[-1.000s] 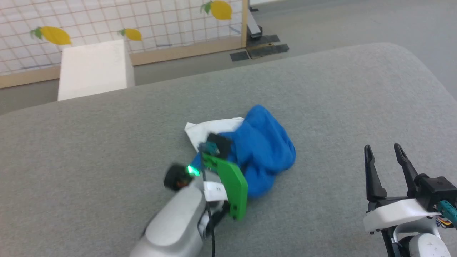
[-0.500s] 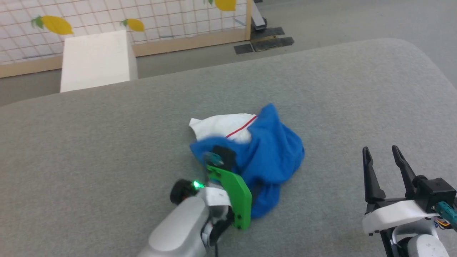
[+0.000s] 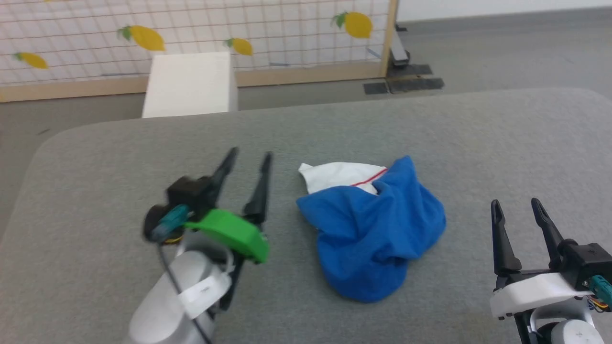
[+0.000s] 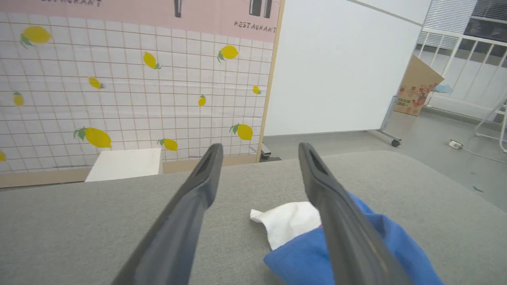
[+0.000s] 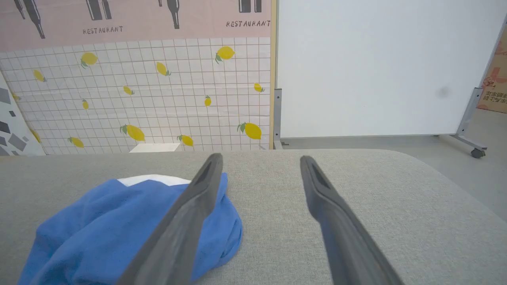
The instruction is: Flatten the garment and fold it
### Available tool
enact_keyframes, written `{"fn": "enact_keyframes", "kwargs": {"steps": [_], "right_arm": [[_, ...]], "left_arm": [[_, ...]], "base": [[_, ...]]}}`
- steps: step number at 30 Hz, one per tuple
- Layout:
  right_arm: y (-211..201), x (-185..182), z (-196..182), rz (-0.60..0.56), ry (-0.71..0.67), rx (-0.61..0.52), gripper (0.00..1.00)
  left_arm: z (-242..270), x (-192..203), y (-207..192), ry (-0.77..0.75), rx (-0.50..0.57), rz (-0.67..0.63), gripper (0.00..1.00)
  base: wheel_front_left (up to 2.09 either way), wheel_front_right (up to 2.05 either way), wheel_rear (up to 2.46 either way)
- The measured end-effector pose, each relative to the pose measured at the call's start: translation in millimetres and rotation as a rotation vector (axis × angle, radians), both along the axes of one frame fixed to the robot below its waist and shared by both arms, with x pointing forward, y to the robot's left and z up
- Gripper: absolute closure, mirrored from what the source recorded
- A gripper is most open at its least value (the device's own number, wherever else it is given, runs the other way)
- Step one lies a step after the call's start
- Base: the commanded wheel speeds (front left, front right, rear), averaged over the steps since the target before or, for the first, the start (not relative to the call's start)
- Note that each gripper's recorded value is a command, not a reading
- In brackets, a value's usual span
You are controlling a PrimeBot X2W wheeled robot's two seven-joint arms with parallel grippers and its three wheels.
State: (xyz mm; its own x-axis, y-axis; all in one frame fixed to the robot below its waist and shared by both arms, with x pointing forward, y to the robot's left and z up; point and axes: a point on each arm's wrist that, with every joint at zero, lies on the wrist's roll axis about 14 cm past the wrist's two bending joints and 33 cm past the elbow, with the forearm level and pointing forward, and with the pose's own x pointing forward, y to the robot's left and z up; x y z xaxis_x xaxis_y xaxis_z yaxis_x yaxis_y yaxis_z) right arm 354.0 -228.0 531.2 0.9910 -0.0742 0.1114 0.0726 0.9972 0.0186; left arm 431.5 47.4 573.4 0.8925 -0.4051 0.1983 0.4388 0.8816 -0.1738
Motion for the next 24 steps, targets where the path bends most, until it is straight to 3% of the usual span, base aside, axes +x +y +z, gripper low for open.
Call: {"fn": "enact_keyframes", "kwargs": {"steps": [6,12,24], "right_arm": [[22,9,9,0.068,-0.019,-0.006,0.00],[39,17,12,0.118,-0.022,-0.011,0.00],[51,24,3,0.156,0.008,-0.009,0.00]], "left_arm": [[1,-18,71,-0.032,0.000,0.211,0.00],[-19,-43,114,0.003,0.021,0.343,0.00],[-34,-59,130,0.030,0.005,0.409,0.00]], "base": [[0.00,0.00,0.00],[0.00,0.00,0.00],[0.00,0.00,0.00]]}}
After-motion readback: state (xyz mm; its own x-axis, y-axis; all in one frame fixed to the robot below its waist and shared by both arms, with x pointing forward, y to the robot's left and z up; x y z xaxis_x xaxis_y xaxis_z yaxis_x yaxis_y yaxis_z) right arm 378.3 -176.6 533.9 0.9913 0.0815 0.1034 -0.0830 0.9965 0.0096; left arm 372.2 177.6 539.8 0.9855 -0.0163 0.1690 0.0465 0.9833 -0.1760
